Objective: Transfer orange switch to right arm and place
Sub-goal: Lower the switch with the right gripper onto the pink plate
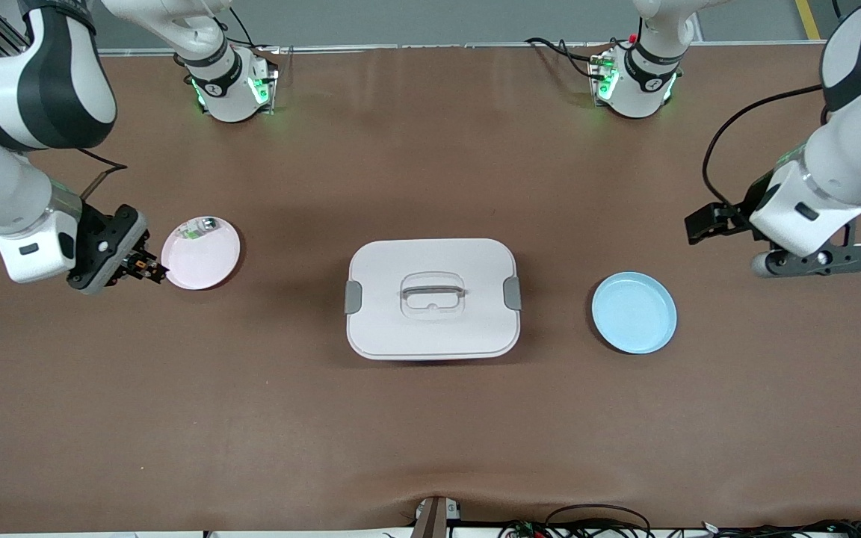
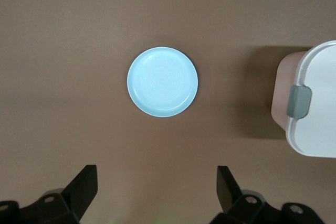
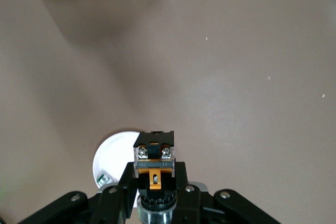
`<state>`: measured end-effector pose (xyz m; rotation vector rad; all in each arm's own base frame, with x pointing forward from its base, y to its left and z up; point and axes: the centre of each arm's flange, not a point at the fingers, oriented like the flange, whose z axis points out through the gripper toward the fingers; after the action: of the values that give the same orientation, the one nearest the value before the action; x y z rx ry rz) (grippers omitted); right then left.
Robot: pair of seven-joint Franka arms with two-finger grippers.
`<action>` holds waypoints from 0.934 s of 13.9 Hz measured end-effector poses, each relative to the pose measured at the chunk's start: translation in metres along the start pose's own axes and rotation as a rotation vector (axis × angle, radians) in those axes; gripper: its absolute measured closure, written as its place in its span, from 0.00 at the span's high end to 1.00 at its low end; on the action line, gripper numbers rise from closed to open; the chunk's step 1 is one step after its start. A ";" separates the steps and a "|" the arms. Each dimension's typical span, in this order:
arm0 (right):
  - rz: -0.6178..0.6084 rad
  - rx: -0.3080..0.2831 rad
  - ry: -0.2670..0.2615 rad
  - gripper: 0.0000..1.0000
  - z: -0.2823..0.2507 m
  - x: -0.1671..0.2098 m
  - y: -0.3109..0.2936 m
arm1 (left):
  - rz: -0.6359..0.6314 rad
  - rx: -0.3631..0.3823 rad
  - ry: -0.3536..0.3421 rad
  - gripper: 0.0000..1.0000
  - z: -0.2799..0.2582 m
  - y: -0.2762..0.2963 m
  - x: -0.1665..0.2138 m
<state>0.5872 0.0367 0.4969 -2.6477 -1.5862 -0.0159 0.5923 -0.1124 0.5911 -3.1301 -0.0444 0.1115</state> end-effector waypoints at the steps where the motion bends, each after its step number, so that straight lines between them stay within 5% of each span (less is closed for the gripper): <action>1: -0.003 0.004 -0.002 0.33 0.001 -0.013 0.001 | 0.009 0.001 0.007 1.00 -0.005 -0.007 -0.003; 7: -0.089 -0.043 0.022 0.33 0.022 -0.073 -0.008 | 0.033 -0.013 0.017 1.00 -0.015 -0.055 -0.005; 13: -0.126 -0.090 0.031 0.33 0.101 -0.086 -0.030 | 0.024 -0.012 0.037 1.00 -0.027 -0.107 -0.011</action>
<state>0.5180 -0.0194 0.3942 -2.5935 -1.7803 -0.1370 0.5798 -0.0064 0.6197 -3.1438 -0.0079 0.0536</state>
